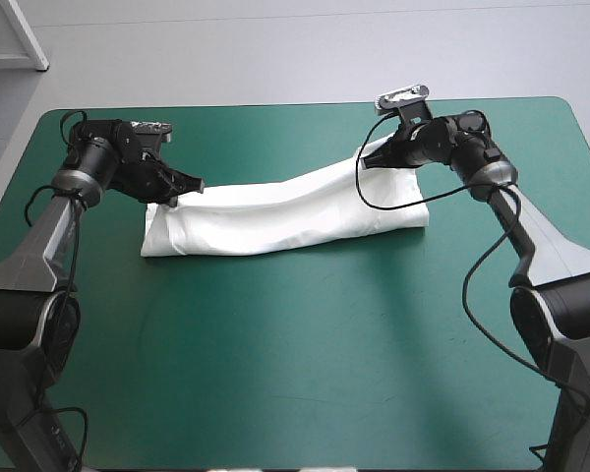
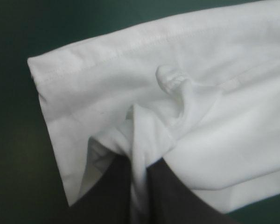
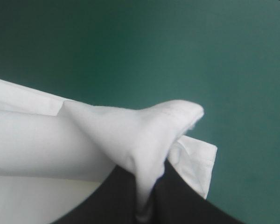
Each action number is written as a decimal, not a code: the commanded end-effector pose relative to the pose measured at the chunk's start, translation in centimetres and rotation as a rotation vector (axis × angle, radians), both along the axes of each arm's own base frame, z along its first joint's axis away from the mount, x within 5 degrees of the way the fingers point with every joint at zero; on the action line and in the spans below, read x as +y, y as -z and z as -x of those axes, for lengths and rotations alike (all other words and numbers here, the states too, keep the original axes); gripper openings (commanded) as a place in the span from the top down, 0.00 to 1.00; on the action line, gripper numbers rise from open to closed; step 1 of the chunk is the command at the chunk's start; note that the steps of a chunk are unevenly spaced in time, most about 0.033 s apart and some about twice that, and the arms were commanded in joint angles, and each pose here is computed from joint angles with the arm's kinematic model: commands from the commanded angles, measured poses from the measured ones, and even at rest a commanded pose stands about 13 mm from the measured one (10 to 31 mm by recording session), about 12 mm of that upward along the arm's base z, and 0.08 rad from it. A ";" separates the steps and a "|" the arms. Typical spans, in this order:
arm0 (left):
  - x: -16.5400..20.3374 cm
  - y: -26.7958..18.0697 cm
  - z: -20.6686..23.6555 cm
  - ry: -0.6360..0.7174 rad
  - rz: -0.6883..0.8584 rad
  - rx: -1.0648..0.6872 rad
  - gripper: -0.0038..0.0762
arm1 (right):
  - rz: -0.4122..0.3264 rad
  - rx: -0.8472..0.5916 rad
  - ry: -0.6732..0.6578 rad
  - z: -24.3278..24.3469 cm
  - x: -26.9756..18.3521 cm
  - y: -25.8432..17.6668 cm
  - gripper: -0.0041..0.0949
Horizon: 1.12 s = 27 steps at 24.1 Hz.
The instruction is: Fold the cloth
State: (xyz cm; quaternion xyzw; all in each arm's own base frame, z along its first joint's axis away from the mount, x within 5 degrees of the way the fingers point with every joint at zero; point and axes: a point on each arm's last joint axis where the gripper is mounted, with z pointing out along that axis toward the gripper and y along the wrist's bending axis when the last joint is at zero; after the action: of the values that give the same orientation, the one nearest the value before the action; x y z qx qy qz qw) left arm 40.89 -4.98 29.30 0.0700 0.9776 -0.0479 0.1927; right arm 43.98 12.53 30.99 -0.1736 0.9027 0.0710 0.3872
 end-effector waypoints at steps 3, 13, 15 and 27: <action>0.5 -1.8 -1.2 -0.005 -0.035 -0.106 0.93 | -0.017 -0.123 0.027 -1.1 -0.7 -2.0 0.97; 1.1 -1.3 -3.6 -0.053 -0.080 -0.298 0.21 | -0.181 -0.133 0.043 -2.6 0.4 -0.3 0.17; 1.1 -1.5 -3.6 -0.053 -0.080 -0.300 0.13 | -0.193 -0.121 0.047 -2.1 0.3 -1.1 0.20; -1.6 -6.6 -0.5 -0.007 0.034 -0.382 0.37 | -0.303 0.033 0.106 1.0 -4.4 -5.1 0.28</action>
State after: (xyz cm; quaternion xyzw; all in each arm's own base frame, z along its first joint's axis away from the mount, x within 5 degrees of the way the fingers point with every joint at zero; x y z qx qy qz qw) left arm 43.26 -5.21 30.37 0.0645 0.9514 -0.0195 0.3006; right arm 44.26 10.12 32.03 -0.0731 0.9123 0.1790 0.3609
